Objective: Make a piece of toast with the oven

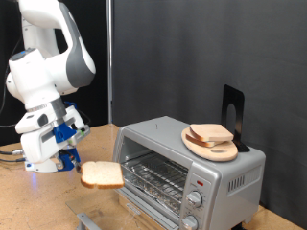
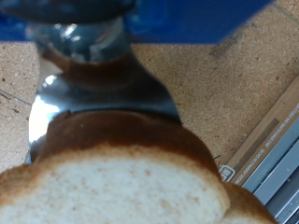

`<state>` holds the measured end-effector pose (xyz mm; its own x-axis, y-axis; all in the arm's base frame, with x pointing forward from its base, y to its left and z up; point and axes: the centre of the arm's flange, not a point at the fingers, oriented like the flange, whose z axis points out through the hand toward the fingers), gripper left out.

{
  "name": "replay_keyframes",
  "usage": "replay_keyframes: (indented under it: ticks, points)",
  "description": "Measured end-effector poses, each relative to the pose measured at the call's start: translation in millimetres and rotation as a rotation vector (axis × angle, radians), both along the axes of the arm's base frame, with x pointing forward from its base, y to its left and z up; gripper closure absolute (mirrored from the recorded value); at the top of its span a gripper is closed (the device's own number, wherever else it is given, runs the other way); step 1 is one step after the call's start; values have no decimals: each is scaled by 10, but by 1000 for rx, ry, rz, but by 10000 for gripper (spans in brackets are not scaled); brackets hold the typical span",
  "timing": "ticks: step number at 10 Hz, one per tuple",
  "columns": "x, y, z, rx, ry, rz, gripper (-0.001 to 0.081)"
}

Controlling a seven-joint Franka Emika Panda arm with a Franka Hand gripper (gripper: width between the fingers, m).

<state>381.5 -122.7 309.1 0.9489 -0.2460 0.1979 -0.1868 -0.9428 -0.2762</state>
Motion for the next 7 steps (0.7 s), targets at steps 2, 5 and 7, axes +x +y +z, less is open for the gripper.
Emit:
replay_keyframes:
  ticks: [2,5,7]
  points:
    - [-16,20,-22,3,8,43,411]
    - [34,49,3,-30,-32,203,411]
    - [157,37,39,-50,-41,264,411]
